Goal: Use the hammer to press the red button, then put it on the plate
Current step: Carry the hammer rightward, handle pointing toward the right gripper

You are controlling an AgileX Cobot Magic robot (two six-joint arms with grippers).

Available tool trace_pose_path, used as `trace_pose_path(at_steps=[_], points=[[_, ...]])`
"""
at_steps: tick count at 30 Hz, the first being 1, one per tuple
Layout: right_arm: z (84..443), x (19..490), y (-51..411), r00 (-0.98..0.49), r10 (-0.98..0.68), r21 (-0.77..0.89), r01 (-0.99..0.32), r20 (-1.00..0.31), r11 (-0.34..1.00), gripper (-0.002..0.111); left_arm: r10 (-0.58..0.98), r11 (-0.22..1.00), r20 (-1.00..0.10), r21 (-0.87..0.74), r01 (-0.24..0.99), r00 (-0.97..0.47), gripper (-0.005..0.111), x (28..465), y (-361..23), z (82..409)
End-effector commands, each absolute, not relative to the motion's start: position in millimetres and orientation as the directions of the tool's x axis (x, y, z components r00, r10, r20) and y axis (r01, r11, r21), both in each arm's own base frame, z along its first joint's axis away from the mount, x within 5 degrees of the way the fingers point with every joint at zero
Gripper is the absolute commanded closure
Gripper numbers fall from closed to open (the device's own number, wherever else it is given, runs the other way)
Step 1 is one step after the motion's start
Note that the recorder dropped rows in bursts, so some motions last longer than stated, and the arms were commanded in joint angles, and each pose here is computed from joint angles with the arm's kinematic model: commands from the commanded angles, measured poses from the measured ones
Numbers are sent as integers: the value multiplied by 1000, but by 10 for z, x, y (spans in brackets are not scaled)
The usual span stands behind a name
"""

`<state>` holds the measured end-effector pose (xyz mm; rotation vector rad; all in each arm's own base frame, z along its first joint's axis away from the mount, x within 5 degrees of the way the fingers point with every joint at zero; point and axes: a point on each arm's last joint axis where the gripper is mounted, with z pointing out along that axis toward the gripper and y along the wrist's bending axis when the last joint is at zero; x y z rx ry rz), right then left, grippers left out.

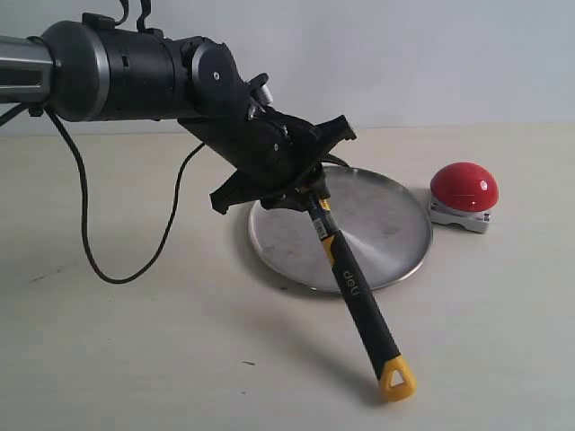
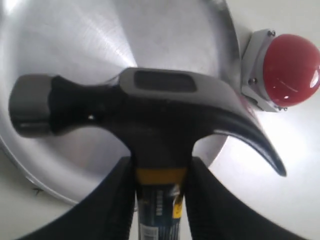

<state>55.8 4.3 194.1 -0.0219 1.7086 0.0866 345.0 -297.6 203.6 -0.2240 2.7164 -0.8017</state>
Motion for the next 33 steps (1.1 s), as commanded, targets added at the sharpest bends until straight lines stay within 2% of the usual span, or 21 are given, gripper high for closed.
trace_pose_path(at_steps=[1, 12, 17, 24, 28, 33], points=[[1935, 556, 37, -131, 19, 27, -60, -991, 998, 108, -172, 839, -288, -544, 13, -942, 107, 3429, -2982, 2129], [1970, 560, 37, -93, 32, 37, -59, -995, 998, 108, -177, 832, -235, -554, -18, -956, 107, 3391, -2991, 2120], [2053, 563, 42, -19, 286, 286, -65, -958, 956, 108, -141, 843, -235, -538, 8, -962, 107, 3373, -2986, 2110], [2064, 563, 41, -17, 426, 426, -66, -905, 902, 108, -84, 849, -267, -523, 72, -960, 107, 3371, -2987, 2110], [2066, 563, 41, -16, 436, 436, -66, -900, 897, 108, -72, 841, -256, -535, 80, -964, 107, 3355, -3001, 2114], [2067, 563, 48, -32, 601, 601, -69, -799, 796, 108, -20, 832, -281, -537, 140, -960, 107, 3347, -3017, 2122]])
